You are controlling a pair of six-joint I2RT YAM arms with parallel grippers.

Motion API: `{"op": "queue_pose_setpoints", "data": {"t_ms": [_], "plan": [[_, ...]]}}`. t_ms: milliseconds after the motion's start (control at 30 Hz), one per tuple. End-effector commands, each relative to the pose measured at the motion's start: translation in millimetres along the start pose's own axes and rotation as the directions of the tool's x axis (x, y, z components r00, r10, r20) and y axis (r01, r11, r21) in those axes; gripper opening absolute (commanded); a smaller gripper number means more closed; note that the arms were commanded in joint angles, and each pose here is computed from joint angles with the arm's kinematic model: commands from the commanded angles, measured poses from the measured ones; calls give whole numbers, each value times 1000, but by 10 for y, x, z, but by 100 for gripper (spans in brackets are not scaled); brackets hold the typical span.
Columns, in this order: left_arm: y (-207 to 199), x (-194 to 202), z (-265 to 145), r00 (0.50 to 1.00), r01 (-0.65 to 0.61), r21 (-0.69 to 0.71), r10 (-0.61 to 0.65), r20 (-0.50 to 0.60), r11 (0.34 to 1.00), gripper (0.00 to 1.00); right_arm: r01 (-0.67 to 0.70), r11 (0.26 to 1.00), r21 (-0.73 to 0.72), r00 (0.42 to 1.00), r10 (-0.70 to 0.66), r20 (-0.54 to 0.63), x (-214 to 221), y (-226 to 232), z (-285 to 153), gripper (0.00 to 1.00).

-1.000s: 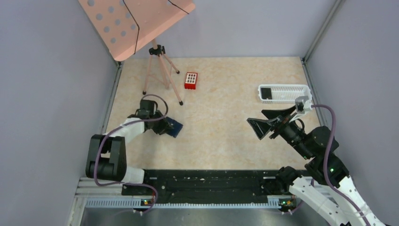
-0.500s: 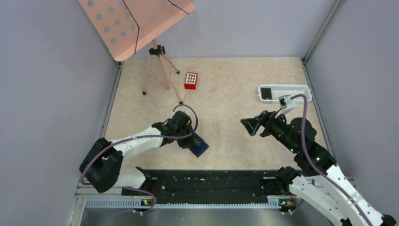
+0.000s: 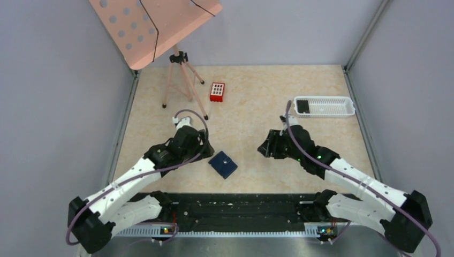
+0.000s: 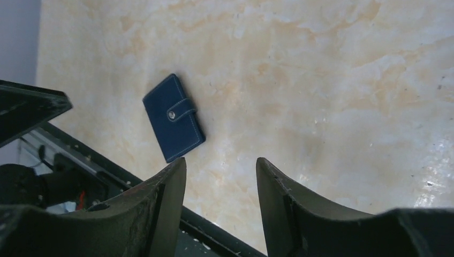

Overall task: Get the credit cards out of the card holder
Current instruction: Open the card holder at the center of the board.

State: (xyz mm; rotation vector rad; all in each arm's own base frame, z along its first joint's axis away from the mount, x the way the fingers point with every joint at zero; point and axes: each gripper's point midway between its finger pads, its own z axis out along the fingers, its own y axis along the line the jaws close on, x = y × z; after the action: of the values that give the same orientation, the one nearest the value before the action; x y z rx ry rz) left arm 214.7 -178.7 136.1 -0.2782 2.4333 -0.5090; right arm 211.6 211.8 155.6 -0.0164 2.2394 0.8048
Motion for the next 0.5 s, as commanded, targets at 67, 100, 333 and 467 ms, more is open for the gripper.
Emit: {"op": "queue_pose_setpoints", "data": {"t_ms": [67,100,333,467], "plan": [[450,-18,-309,993,2,-77,7,115,997,92,177,980,86,984,-178,8,92,335,436,52],[467,-72,-386,990,-6,-73,16,143,997,93,209,973,103,978,-209,-9,135,383,519,52],[593,-409,-806,936,-30,-59,48,348,998,91,306,943,130,949,-291,-126,515,701,1051,54],[610,-484,-943,906,-6,-7,9,422,1000,90,315,942,117,941,-293,-169,685,822,1238,55]]}}
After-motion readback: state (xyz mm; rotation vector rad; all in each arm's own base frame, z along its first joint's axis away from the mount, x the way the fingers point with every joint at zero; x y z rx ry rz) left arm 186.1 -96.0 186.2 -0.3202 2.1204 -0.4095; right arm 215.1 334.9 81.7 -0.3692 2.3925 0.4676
